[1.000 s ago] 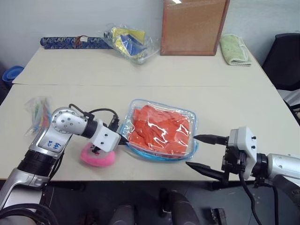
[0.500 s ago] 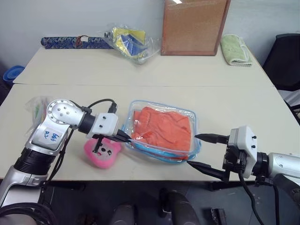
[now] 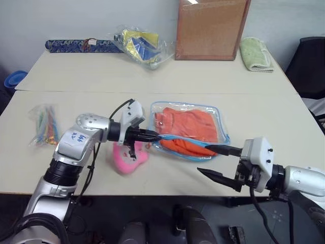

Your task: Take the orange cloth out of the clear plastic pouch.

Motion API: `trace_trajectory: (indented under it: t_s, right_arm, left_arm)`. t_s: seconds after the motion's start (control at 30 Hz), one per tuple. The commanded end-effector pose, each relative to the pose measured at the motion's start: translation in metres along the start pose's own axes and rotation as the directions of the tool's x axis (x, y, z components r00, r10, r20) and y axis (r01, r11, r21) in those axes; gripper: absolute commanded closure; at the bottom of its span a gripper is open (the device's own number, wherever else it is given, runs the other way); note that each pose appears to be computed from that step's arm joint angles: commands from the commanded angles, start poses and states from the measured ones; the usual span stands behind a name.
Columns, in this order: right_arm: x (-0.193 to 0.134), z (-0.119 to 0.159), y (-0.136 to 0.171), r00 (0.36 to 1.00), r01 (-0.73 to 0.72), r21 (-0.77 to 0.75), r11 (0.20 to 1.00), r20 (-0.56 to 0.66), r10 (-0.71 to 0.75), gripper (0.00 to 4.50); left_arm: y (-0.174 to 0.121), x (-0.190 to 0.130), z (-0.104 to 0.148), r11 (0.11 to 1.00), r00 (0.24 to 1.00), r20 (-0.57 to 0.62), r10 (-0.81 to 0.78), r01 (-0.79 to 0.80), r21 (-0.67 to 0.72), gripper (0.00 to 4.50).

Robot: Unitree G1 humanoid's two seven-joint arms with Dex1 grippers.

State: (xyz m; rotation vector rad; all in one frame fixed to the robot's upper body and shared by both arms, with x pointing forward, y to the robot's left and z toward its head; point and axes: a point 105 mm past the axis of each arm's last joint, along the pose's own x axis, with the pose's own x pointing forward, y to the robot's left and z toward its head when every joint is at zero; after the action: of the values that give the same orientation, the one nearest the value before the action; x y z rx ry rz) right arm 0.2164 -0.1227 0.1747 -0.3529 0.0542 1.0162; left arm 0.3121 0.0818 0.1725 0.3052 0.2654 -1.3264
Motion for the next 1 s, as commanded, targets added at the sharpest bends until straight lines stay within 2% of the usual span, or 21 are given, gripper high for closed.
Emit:
trace_trajectory:
  t_s: [0.03, 0.13, 0.3, 0.4, 0.53, 0.87, 1.0]
  right_arm:
    - [0.012, -0.009, -0.019, 0.989, 0.135, -0.074, 0.988, -0.043, -0.138, 2.85]
    - [0.023, -0.022, -0.031, 0.977, 0.179, -0.152, 0.972, -0.093, -0.194, 2.85]
    - [0.034, -0.033, -0.047, 0.959, 0.234, -0.190, 0.953, -0.117, -0.258, 2.85]
    - [0.038, -0.038, -0.050, 0.956, 0.235, -0.195, 0.952, -0.132, -0.263, 2.27]
    - [0.042, -0.046, -0.050, 0.955, 0.204, -0.248, 0.947, -0.163, -0.249, 0.99]
    - [0.042, -0.054, -0.057, 0.946, 0.209, -0.277, 0.938, -0.185, -0.265, 0.99]
    - [0.044, -0.062, -0.056, 0.942, 0.157, -0.360, 0.920, -0.225, -0.249, 0.99]
  left_arm:
    - [-0.011, 0.005, 0.011, 0.999, 0.999, 0.032, -0.018, 0.017, 0.038, 4.50]
    - [-0.014, 0.009, 0.012, 0.999, 0.999, 0.039, -0.024, 0.022, 0.041, 4.50]
    - [-0.018, 0.012, 0.009, 0.998, 0.999, 0.033, -0.033, 0.032, 0.048, 4.50]
    - [-0.019, 0.013, 0.009, 0.998, 0.999, 0.036, -0.033, 0.031, 0.048, 4.50]
    - [-0.020, 0.014, 0.010, 0.998, 0.998, 0.047, -0.031, 0.029, 0.047, 4.50]
    - [-0.024, 0.015, 0.012, 0.998, 0.998, 0.056, -0.029, 0.026, 0.057, 4.50]
    - [-0.026, 0.015, 0.013, 0.998, 0.998, 0.059, -0.031, 0.028, 0.058, 4.50]
